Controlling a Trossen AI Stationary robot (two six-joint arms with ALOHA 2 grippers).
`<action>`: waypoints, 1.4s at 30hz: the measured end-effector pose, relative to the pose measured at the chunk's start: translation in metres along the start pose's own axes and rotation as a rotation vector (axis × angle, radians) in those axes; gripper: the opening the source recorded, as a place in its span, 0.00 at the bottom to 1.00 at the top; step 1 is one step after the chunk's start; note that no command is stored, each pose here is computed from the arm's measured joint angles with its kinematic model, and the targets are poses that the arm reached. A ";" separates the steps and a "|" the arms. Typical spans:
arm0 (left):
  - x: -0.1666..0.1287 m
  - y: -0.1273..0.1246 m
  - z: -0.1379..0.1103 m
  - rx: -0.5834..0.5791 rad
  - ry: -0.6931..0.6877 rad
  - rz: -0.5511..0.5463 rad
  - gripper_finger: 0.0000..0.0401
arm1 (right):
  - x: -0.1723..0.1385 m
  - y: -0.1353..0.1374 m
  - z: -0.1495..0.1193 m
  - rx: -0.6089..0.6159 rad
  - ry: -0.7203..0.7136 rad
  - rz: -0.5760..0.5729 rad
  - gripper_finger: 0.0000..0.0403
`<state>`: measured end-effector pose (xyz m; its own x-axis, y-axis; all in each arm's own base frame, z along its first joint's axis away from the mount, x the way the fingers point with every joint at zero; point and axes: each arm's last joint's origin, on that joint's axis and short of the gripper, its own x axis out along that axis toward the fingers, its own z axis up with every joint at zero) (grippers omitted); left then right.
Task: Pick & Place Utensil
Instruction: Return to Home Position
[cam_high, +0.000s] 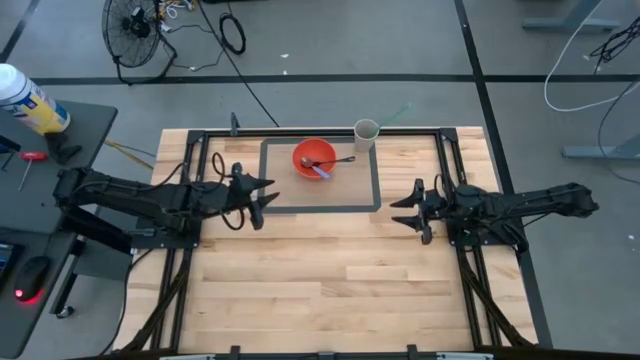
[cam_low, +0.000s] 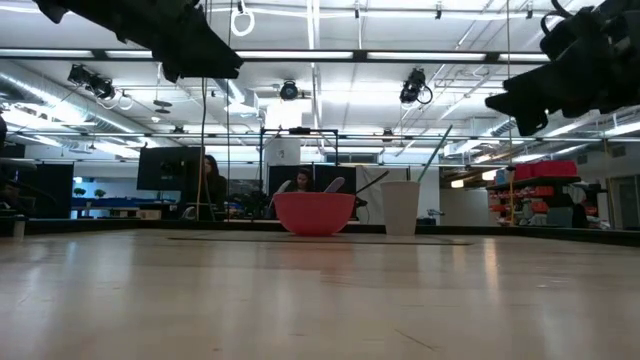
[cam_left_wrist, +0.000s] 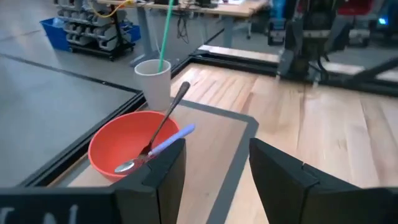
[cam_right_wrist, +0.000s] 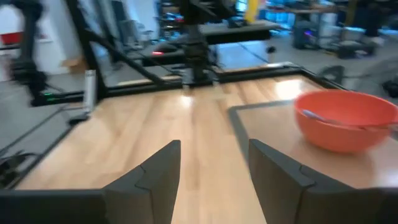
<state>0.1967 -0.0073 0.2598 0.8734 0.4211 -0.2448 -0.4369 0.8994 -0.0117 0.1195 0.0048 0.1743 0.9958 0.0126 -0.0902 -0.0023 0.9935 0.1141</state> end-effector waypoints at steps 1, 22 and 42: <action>0.000 0.000 -0.001 0.015 0.006 -0.007 0.45 | 0.000 0.001 0.000 -0.010 -0.003 0.025 0.47; -0.026 0.035 -0.072 -0.046 -0.260 -0.189 0.45 | -0.019 0.003 0.006 -0.031 -0.085 0.117 0.47; -0.058 0.054 -0.097 -0.062 -0.309 -0.203 0.45 | -0.022 0.000 -0.006 -0.022 -0.122 0.008 0.47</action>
<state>0.1015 0.0054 0.1797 0.9631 0.2592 0.0725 -0.2525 0.9633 -0.0907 0.0968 0.0049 0.1700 0.9995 0.0080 0.0318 -0.0109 0.9957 0.0922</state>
